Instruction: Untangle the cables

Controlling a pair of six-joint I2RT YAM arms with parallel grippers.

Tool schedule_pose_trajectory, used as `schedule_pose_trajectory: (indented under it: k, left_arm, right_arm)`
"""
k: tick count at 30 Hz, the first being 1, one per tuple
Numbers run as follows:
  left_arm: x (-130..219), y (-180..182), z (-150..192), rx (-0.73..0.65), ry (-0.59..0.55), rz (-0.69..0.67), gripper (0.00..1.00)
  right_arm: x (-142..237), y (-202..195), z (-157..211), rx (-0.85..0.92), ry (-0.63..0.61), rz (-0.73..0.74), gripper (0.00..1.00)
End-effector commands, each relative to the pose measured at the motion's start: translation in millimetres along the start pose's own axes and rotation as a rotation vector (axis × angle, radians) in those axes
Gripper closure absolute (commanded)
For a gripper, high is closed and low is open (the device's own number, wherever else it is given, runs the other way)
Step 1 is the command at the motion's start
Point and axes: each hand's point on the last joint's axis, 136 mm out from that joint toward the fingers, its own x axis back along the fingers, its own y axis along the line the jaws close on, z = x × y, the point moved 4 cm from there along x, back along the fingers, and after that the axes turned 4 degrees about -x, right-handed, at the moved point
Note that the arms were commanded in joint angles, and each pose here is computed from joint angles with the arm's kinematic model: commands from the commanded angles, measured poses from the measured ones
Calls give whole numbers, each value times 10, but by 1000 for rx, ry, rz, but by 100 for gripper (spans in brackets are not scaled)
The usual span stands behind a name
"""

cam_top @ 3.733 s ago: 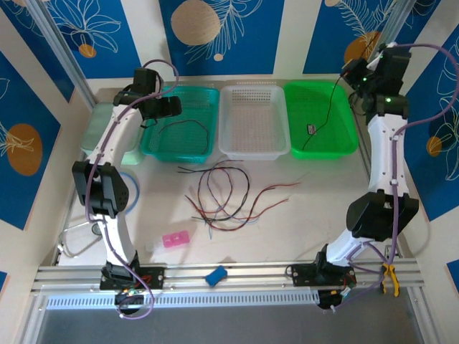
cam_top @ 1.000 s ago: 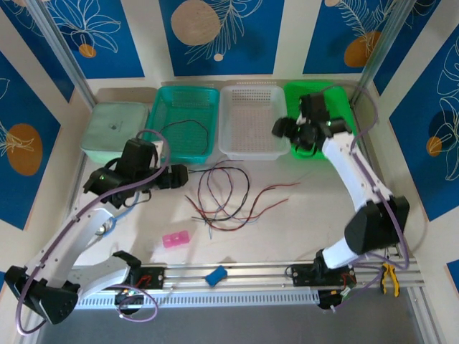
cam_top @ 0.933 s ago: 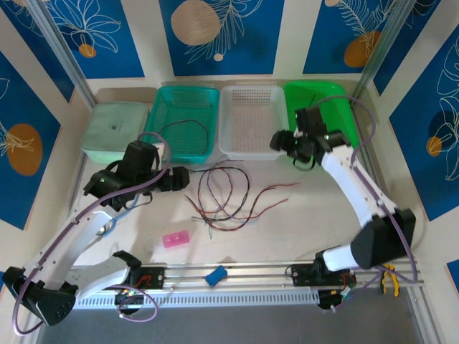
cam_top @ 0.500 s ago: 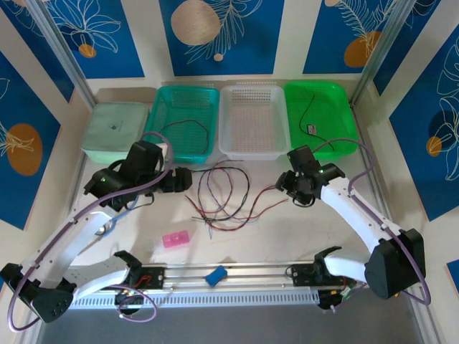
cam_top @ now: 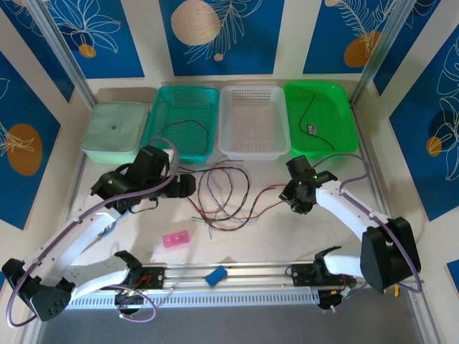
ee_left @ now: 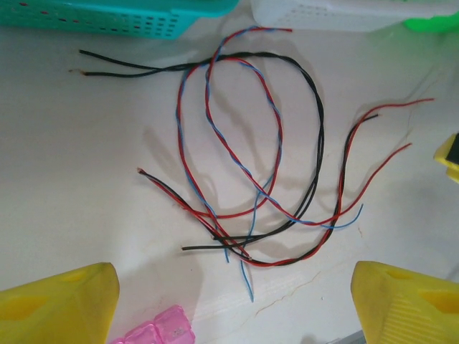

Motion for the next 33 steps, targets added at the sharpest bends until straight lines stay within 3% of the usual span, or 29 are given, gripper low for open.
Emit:
schedule_pose_trajectory:
  k: [1, 9, 17, 33]
  left_arm:
    - [-78, -93, 0, 1, 0, 27, 16]
    - [-152, -194, -48, -16, 14, 28, 17]
    - [-199, -284, -96, -32, 33, 24, 18]
    - [-333, -387, -116, -61, 62, 31, 17]
  right_arm:
    - [-86, 49, -56, -40, -10, -10, 58]
    - [-369, 84, -116, -66, 25, 32, 69]
    - [-508, 186, -128, -81, 63, 19, 71]
    - [-309, 410, -179, -59, 68, -55, 72]
